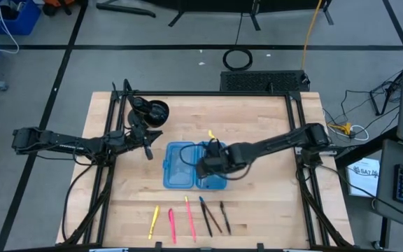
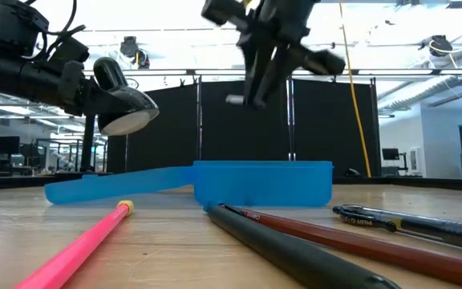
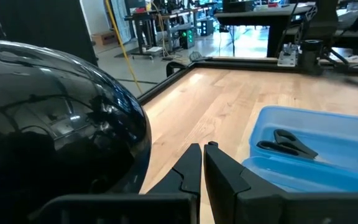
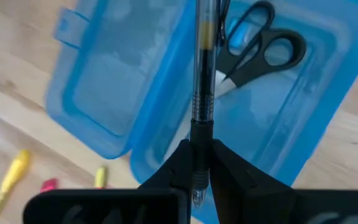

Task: Pick & place school supplies into a supply box
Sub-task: Put the right black transparent pen into the blue supply box, then put the yellow pen into the blue supply box

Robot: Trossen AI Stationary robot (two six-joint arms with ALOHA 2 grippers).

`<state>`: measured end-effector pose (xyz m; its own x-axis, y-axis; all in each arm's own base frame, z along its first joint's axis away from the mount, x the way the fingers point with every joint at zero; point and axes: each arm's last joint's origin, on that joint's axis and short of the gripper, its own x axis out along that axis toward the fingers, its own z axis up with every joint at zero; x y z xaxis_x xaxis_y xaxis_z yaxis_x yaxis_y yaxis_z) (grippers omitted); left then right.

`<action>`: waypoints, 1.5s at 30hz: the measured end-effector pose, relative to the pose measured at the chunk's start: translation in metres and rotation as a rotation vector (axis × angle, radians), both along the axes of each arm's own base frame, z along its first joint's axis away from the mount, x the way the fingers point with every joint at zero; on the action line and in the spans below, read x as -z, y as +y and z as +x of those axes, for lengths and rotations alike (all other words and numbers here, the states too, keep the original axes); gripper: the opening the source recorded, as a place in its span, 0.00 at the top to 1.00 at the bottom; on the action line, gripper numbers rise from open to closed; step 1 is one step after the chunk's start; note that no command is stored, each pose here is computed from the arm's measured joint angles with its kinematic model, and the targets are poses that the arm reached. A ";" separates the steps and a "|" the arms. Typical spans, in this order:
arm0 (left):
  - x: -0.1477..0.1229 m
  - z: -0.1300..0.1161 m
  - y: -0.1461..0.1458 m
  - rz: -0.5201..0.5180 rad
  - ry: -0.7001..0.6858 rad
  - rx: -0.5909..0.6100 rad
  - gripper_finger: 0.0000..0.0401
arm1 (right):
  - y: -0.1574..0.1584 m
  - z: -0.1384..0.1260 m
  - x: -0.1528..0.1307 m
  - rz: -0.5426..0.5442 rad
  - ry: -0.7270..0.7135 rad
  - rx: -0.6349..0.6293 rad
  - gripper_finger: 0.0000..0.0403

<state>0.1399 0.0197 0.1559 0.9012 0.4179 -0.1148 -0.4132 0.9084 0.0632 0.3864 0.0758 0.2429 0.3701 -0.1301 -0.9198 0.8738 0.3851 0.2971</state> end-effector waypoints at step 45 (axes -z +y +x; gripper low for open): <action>0.000 0.000 0.000 0.000 0.001 0.000 0.94 | -0.045 -0.012 0.073 0.149 0.038 0.020 0.59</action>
<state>0.1399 0.0197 0.1556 0.9012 0.4176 -0.1162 -0.4129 0.9086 0.0635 0.3745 0.0308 0.1696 0.3337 0.0024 -0.9427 0.8924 0.3215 0.3167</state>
